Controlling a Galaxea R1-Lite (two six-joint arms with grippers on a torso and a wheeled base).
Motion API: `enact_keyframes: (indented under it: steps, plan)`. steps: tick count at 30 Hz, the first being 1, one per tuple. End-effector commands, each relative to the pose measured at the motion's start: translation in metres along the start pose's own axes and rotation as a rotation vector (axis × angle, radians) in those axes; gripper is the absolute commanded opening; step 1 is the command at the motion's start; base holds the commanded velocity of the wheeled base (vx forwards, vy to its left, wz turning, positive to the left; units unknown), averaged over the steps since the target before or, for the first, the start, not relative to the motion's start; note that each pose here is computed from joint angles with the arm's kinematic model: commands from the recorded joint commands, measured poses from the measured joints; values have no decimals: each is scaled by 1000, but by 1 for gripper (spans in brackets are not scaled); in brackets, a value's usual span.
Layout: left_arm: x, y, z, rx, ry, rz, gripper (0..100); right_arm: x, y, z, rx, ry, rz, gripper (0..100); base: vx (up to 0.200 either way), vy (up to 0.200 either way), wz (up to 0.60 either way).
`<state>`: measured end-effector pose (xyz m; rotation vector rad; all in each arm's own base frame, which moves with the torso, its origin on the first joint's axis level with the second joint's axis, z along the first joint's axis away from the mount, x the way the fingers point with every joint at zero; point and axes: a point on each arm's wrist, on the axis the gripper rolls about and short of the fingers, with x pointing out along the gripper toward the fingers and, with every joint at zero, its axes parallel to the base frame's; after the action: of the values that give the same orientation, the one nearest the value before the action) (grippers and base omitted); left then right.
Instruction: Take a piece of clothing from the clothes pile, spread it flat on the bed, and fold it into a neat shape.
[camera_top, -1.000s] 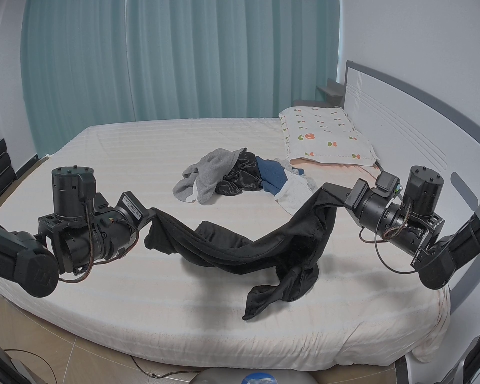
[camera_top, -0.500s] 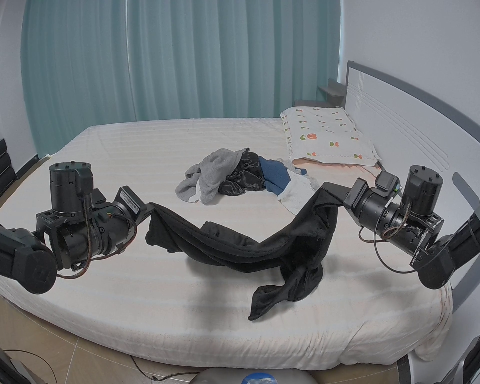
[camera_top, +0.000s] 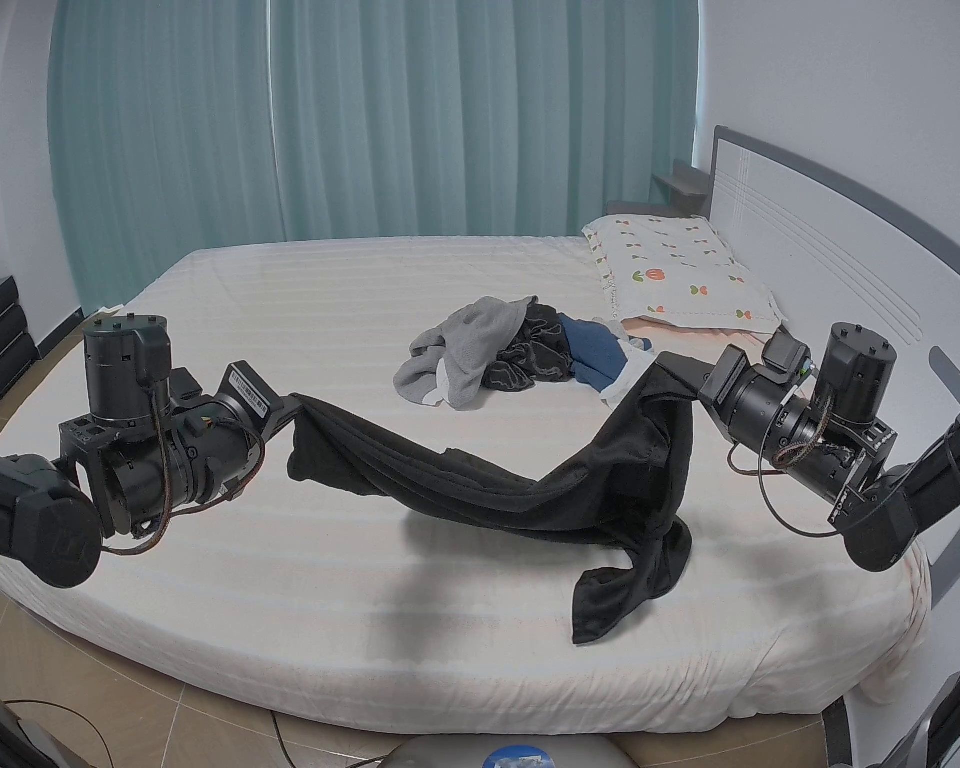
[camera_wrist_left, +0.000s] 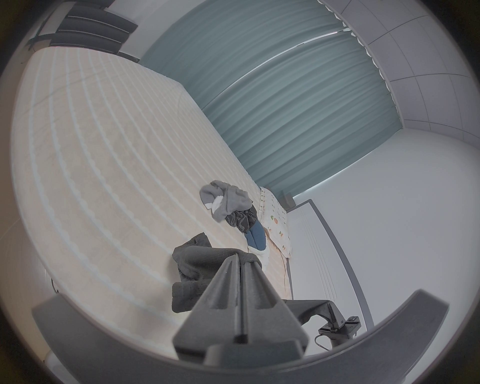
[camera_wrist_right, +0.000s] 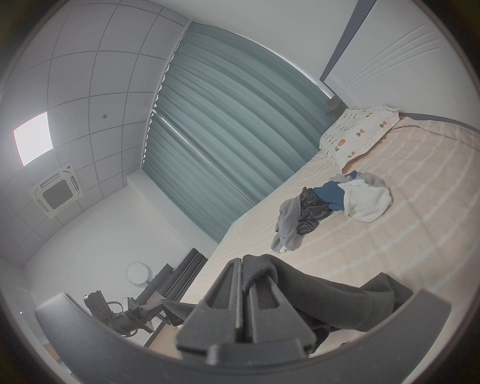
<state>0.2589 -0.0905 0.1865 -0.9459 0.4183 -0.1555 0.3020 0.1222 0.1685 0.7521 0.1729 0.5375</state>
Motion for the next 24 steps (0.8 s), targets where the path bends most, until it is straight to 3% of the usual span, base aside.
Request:
enact_keyframes:
  steps: [1,24]
  plan:
    - [-3,-3,2,0,-7,-12,0,0,0,0,-1,0,2,0,0,200,0]
    - [-3,-2,2,-1,-7,-9,0,-3,7,9,-6,-43,32,0,0,200,0]
